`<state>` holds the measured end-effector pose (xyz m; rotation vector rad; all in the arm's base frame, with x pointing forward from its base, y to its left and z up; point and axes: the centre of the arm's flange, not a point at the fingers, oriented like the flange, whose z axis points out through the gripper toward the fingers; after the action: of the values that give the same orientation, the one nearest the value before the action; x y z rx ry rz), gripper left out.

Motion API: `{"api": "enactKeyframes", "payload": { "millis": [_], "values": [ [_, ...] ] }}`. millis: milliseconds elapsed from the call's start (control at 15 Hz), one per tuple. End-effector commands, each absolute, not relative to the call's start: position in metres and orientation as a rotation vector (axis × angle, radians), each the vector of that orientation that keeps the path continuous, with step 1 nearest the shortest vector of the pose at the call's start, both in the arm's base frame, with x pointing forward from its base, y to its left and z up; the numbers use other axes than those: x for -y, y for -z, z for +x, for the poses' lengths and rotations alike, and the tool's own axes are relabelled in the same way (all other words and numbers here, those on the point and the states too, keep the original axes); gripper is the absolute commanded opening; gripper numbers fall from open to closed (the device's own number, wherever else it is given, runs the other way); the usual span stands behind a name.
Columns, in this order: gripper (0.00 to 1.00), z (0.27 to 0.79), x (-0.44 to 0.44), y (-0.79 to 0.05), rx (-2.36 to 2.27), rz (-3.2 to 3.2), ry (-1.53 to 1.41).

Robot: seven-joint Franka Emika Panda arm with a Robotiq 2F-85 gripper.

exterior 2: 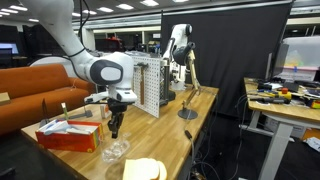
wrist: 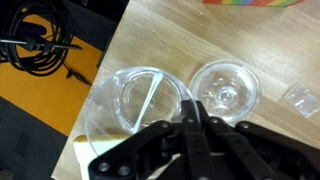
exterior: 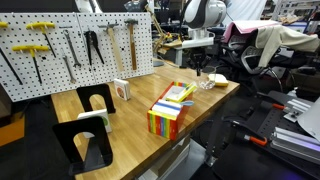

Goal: Move the cup to the left

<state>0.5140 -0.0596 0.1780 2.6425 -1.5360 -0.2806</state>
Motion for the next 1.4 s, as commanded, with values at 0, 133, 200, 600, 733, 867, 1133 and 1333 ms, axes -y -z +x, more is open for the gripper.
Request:
{"api": "enactKeyframes", "payload": {
  "millis": [0, 133, 200, 600, 733, 867, 1133, 1333],
  "values": [
    [0.01, 0.522, 0.044, -0.222, 1.582, 2.650, 0.183],
    [0.01, 0.530, 0.020, -0.244, 1.526, 2.695, 0.128],
    [0.01, 0.534, 0.002, -0.251, 1.478, 2.725, 0.126],
    [0.01, 0.574, -0.108, -0.259, 1.189, 2.818, 0.043],
    [0.01, 0.591, -0.136, -0.259, 1.114, 2.856, 0.034],
    [0.01, 0.611, -0.161, -0.258, 1.042, 2.891, 0.021],
    [0.01, 0.638, -0.187, -0.241, 0.945, 2.920, 0.027],
    [0.01, 0.646, -0.193, -0.217, 0.884, 2.931, 0.058]
  ]
}}
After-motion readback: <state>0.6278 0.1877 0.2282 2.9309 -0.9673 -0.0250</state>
